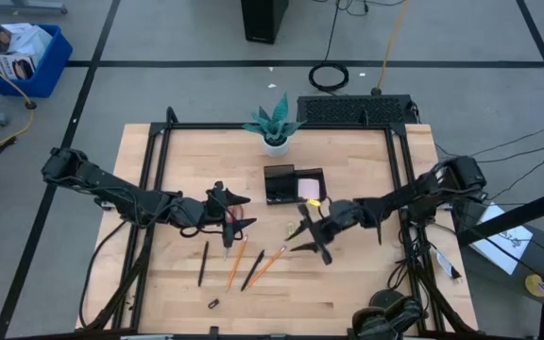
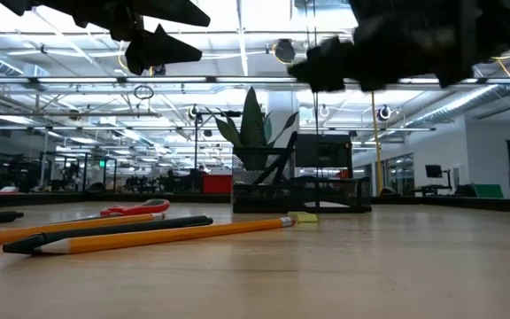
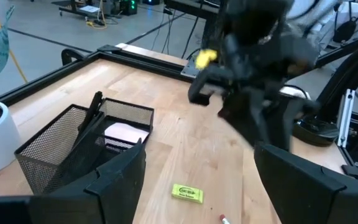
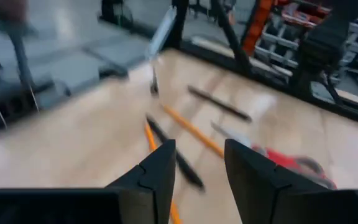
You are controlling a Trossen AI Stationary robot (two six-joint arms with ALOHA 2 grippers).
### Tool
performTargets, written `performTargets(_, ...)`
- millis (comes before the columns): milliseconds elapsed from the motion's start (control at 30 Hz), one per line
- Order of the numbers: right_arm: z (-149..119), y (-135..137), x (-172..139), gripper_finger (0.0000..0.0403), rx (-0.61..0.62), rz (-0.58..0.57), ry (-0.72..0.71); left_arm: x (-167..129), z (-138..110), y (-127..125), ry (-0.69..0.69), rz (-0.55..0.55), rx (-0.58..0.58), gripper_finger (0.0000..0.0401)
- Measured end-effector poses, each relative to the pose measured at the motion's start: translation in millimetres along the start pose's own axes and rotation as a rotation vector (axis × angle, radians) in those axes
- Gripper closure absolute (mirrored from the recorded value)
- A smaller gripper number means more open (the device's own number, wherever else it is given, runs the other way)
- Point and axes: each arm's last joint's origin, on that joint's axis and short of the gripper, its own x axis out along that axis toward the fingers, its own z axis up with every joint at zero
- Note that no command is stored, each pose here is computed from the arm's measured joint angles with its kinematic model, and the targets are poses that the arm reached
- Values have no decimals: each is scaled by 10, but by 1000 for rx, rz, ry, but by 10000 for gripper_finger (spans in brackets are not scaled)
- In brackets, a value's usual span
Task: Pick and place office supplies into organizer
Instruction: Put the orange pencil into the black desk organizer
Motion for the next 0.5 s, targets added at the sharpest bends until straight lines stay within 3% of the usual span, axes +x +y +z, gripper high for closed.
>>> performTargets(133, -268, 117, 38, 274, -154, -77, 120, 0, 7, -3, -6, -3, -3, 96)
performTargets(367, -437, 198, 182, 273, -33, 37, -32, 0, 5, -3, -3, -4, 4, 103)
performTargets(500, -553, 138, 220, 273, 19, 44, -20, 0, 4, -6, 1, -15, 7, 105)
